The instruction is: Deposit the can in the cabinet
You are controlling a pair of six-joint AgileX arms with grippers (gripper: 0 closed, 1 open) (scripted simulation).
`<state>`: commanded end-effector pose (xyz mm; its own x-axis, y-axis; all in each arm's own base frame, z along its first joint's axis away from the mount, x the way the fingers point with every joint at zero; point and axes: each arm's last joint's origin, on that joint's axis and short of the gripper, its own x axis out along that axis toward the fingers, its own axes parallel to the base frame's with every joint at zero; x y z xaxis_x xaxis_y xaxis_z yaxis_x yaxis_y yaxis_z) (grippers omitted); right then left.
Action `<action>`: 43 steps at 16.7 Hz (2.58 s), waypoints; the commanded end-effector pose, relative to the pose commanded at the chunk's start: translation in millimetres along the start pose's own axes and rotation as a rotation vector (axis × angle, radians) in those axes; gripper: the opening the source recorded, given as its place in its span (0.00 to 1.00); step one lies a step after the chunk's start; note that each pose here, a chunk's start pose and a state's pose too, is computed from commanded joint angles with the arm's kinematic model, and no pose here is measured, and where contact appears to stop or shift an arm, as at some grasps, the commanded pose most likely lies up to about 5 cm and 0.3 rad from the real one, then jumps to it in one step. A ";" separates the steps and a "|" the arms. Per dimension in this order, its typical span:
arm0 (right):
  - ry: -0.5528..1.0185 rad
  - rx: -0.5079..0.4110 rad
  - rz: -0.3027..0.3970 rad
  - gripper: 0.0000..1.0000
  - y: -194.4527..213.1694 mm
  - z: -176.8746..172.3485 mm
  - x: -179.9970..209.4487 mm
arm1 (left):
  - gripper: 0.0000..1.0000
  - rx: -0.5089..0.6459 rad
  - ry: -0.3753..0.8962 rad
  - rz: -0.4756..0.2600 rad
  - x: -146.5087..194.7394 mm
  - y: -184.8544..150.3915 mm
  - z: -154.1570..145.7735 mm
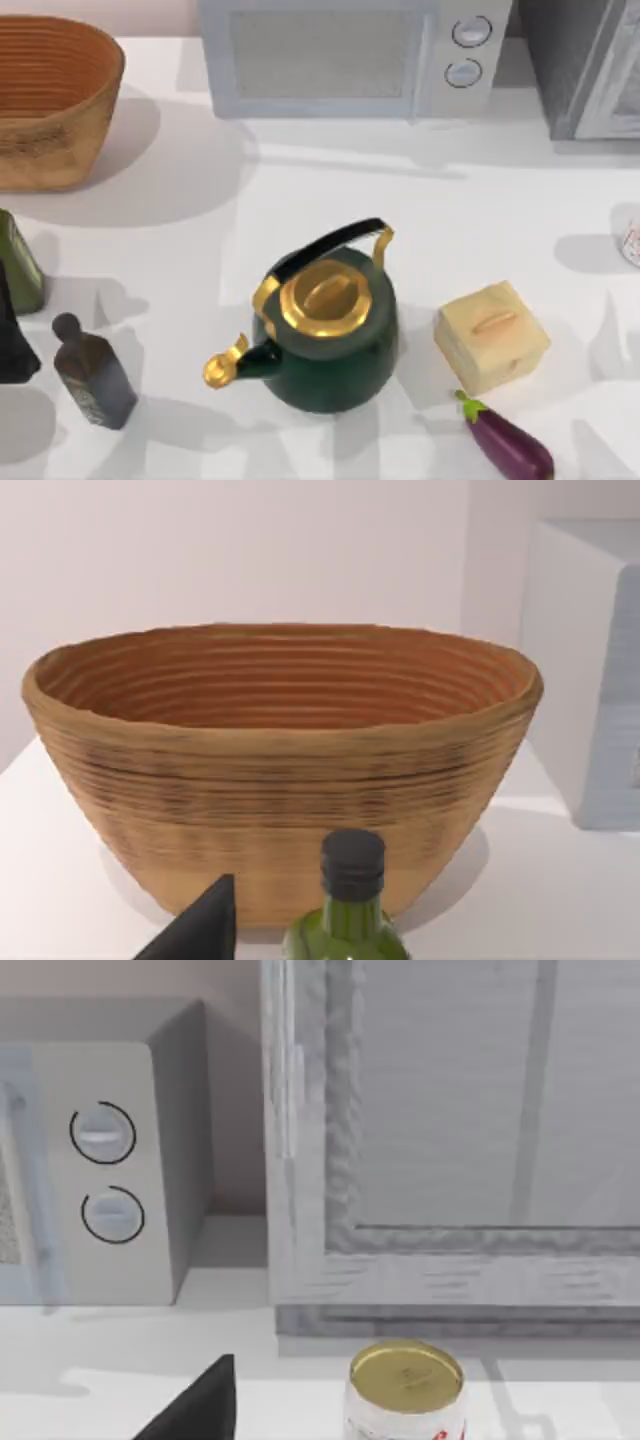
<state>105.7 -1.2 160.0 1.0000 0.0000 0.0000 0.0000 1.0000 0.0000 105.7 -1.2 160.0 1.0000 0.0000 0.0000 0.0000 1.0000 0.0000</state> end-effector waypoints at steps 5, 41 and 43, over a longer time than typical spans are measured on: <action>-0.003 0.008 0.011 1.00 1.8 4.1 3.2 | 1.00 0.000 0.000 0.000 0.0 0.0 0.0; 0.209 0.002 -0.007 1.00 1.1 -120.6 132.7 | 1.00 0.000 0.000 0.000 0.0 0.0 0.0; 0.192 0.002 -0.009 1.00 0.9 -119.3 138.7 | 1.00 0.000 0.000 0.000 0.0 0.0 0.0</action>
<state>244.4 -0.3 40.7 0.9815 -0.0088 -0.1912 0.0092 1.0000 0.0010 105.7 -1.2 160.0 1.0000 0.0000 0.0000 0.0000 1.0000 0.0000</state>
